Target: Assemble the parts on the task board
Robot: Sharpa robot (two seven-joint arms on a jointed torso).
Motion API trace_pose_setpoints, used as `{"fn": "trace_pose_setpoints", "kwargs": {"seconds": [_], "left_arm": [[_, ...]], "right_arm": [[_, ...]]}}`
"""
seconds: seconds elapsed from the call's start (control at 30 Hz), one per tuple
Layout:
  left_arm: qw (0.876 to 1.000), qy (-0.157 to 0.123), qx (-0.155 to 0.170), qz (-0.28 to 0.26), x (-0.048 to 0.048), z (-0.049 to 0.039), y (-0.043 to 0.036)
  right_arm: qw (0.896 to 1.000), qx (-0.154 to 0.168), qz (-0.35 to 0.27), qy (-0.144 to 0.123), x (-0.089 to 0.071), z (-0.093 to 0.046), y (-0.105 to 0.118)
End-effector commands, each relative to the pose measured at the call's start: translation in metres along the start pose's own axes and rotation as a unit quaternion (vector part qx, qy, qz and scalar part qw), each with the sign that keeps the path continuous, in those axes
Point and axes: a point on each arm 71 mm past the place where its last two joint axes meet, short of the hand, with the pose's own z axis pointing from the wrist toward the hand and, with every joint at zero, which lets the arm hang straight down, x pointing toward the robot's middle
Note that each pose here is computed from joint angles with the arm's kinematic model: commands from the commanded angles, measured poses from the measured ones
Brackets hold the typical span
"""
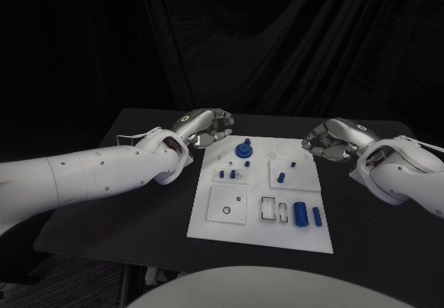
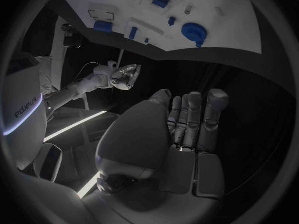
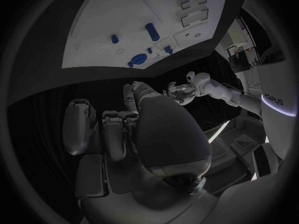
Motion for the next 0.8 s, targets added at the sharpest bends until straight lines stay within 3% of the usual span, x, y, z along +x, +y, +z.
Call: {"fn": "trace_pose_setpoints", "kwargs": {"seconds": [0.03,0.2,0.4,0.8], "left_arm": [[0.993,0.106,0.037,-0.025,0.0182,0.0108,-0.0058],[0.986,0.161,0.039,-0.008,0.0399,0.027,-0.0094],[0.975,0.198,0.07,0.065,0.061,0.0349,-0.0167],[0.969,0.212,0.081,0.101,0.0753,0.0432,-0.0252]], "right_arm": [[1.0,-0.007,0.003,-0.011,-0.001,0.001,0.002],[1.0,-0.01,0.004,-0.008,0.0,0.002,0.004],[1.0,-0.011,0.004,-0.006,0.001,0.002,0.005],[1.0,-0.01,0.004,-0.004,0.001,0.002,0.005]]}}
